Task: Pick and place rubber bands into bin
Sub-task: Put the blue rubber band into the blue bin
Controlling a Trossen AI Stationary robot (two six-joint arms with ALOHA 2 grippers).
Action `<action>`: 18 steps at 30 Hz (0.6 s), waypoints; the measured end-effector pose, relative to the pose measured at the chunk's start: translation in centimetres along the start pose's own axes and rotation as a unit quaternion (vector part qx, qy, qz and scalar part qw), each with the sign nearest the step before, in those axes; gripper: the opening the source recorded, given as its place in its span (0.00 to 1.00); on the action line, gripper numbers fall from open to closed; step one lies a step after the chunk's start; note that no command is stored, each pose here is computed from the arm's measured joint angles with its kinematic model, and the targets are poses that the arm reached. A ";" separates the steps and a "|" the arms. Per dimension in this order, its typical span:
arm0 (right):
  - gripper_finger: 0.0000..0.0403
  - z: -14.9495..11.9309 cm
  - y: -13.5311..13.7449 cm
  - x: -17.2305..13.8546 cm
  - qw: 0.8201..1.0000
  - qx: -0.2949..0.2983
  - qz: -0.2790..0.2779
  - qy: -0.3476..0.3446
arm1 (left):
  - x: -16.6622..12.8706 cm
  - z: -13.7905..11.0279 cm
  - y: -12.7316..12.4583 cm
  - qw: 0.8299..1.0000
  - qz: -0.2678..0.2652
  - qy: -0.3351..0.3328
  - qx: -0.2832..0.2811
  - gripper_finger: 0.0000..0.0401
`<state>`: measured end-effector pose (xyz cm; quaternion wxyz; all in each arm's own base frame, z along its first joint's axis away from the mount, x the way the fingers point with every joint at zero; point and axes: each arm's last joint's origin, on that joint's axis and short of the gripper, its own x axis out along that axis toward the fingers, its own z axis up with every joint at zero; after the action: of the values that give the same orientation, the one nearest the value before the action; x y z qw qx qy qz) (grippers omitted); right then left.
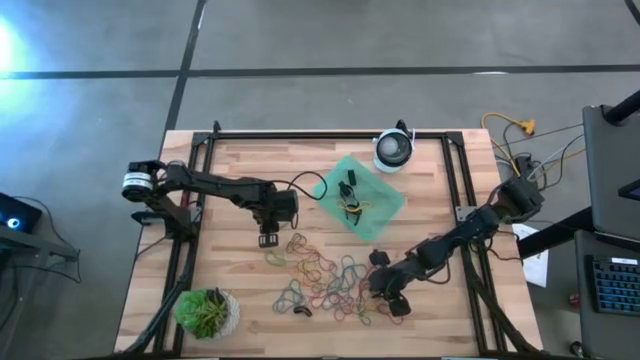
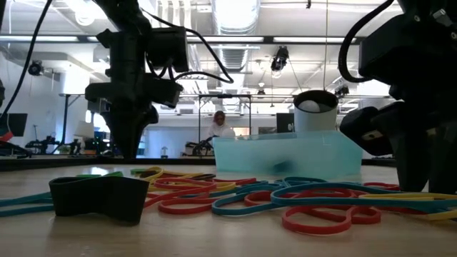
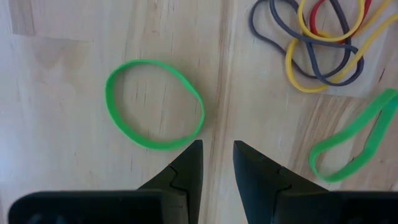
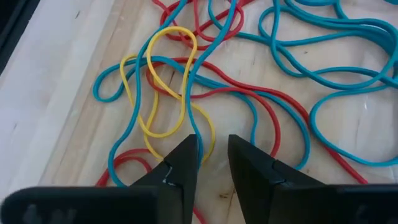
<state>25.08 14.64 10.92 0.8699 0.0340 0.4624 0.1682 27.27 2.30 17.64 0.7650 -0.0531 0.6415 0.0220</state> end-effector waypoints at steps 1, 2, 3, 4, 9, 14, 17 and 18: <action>0.17 0.0 0.0 -0.1 1.000 -0.006 0.001 -0.001 | 0.0 0.0 0.0 1.000 0.000 0.000 0.000 0.18; 0.15 0.0 0.1 -0.2 1.000 -0.015 0.001 -0.001 | 0.0 0.0 0.0 1.000 0.000 0.000 0.000 0.18; 0.12 0.0 0.2 -0.3 1.000 -0.024 0.001 -0.001 | 0.0 0.0 0.0 1.000 0.000 0.000 0.000 0.18; 0.10 0.0 0.3 -0.4 1.000 -0.030 0.003 0.000 | 0.0 0.0 0.0 1.000 0.000 0.000 0.000 0.18; 0.02 0.3 0.8 -1.1 0.998 -0.057 0.013 -0.014 | 0.0 0.0 0.0 1.000 0.000 0.000 0.000 0.18; 0.02 0.9 1.1 -1.8 0.997 -0.072 0.016 -0.030 | 0.0 0.0 0.0 1.000 0.000 0.000 0.000 0.18; 0.02 1.3 1.3 -2.4 0.996 -0.087 0.004 -0.032 | 0.0 0.0 0.0 1.000 0.000 0.000 0.000 0.18; 0.02 1.5 1.3 -2.7 0.995 -0.091 0.001 -0.035 | 0.0 0.0 0.0 1.000 0.000 0.000 0.000 0.18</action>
<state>24.58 15.18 14.16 0.8849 -0.0395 0.4143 0.2090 27.27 2.29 17.63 0.7650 -0.0529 0.6415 0.0220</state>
